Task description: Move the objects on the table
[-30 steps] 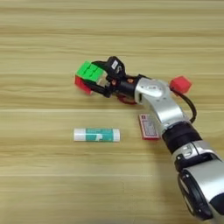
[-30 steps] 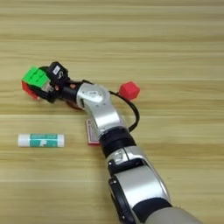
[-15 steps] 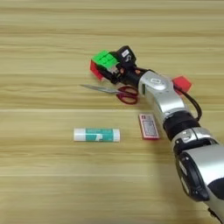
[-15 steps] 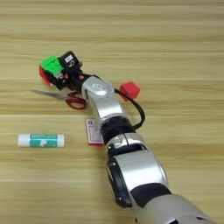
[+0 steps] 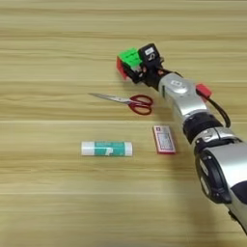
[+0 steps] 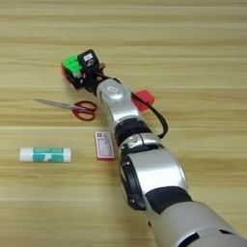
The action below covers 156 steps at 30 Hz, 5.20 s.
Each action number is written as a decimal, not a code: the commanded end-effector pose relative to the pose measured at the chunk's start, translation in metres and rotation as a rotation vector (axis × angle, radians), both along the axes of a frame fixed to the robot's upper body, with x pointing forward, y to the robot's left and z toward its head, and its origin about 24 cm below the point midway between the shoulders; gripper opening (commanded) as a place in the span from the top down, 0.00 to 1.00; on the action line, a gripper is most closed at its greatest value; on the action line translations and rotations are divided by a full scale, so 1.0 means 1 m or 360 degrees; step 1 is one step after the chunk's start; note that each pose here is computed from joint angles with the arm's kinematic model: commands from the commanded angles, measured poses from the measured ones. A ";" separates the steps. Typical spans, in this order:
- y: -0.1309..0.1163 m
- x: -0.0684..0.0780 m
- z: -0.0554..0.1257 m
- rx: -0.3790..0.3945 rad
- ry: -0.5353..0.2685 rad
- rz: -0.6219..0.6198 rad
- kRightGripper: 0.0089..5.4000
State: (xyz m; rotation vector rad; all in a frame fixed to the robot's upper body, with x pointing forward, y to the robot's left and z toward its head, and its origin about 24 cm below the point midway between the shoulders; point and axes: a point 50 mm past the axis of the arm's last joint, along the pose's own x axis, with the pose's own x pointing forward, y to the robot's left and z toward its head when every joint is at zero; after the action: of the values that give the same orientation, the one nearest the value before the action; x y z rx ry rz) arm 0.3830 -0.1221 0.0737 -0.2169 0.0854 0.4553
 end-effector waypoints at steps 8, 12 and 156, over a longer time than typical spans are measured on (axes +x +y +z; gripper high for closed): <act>-0.018 0.023 0.049 -0.0032 -0.0216 -0.0210 0.38; -0.019 0.022 0.045 -0.0037 -0.0182 -0.0224 0.38; -0.164 -0.017 0.043 -0.0319 0.0170 -0.0028 0.00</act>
State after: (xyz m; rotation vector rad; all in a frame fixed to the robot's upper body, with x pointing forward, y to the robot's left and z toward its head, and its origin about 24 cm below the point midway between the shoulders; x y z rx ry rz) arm 0.3486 -0.2869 0.0766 -0.3140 0.3643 0.4753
